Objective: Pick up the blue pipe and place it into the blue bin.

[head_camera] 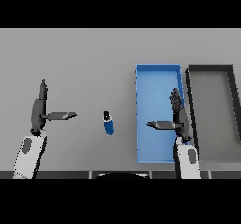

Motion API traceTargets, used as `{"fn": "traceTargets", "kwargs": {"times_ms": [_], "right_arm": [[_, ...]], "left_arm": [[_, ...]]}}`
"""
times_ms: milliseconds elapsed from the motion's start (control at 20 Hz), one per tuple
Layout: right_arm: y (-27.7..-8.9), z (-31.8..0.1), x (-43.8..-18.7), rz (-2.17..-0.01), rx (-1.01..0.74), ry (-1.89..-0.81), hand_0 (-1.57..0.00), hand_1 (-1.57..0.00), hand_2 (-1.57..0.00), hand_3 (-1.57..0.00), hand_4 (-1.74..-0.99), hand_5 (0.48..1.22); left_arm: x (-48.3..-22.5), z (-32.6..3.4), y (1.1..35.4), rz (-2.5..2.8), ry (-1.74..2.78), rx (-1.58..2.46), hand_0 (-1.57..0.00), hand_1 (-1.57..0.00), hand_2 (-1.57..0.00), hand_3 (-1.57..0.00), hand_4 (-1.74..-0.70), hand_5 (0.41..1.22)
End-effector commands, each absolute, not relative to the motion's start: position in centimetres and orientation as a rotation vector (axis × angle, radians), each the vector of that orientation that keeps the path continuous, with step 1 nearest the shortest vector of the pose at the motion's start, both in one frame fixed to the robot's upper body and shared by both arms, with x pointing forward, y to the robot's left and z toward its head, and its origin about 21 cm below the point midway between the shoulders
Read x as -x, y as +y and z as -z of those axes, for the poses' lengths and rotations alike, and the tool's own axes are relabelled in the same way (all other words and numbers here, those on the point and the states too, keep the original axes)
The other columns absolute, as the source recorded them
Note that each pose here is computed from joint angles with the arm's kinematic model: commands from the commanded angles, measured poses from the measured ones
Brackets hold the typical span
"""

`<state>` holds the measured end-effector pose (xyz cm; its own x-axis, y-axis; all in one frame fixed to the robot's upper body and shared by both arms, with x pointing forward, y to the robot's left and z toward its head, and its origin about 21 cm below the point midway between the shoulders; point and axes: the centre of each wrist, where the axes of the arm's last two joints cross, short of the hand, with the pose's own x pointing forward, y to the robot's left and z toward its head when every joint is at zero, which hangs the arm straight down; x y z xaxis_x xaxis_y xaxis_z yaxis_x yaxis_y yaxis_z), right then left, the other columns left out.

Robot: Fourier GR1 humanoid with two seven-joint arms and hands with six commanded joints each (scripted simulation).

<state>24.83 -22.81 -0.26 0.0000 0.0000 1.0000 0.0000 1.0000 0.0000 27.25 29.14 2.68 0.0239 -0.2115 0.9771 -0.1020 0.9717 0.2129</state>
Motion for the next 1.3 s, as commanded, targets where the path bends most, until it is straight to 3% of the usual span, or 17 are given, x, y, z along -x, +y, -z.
{"fn": "traceTargets", "kwargs": {"times_ms": [0,250,400,750,1150,1250], "right_arm": [[-22.8,0.3,-24.8,0.001,0.0,-1.572,0.0,0.0,0.0,0.0,-1.225,0.617],[-22.8,0.2,-24.2,-0.002,0.004,-1.574,0.0,0.0,0.0,0.0,-1.225,0.617],[-23.6,-0.4,-22.0,-0.233,0.052,-1.66,0.0,0.0,0.0,0.0,-1.225,0.618],[-23.5,-1.2,-21.3,-0.315,0.124,-1.623,0.0,0.0,0.0,0.0,-1.185,0.597],[-23.1,-1.0,-21.4,-0.351,0.111,-1.646,0.0,0.0,0.0,0.0,-1.208,0.612],[-22.8,-0.9,-21.3,-0.343,0.108,-1.637,0.0,0.0,0.0,0.0,-1.212,0.613]], "left_arm": [[-27.2,-2.7,29.1,0.086,-1.556,-0.25,0.0,0.0,0.0,0.0,-1.07,0.591],[-26.3,-2.6,29.3,0.09,-1.568,-0.25,0.0,0.0,0.0,0.0,-1.07,0.591],[-25.8,-3.8,31.8,0.449,-1.558,-0.098,0.0,0.0,0.0,0.0,-1.07,0.589],[-25.5,-4.7,32.5,0.555,-1.545,0.005,0.0,0.0,0.0,0.0,-1.09,0.605],[-22.2,-3.9,27.6,0.771,-1.467,0.275,0.0,0.0,0.0,0.0,-1.16,0.497],[-22.5,-3.2,25.6,0.804,-1.458,0.277,0.0,0.0,0.0,0.0,-1.18,0.484]]}}
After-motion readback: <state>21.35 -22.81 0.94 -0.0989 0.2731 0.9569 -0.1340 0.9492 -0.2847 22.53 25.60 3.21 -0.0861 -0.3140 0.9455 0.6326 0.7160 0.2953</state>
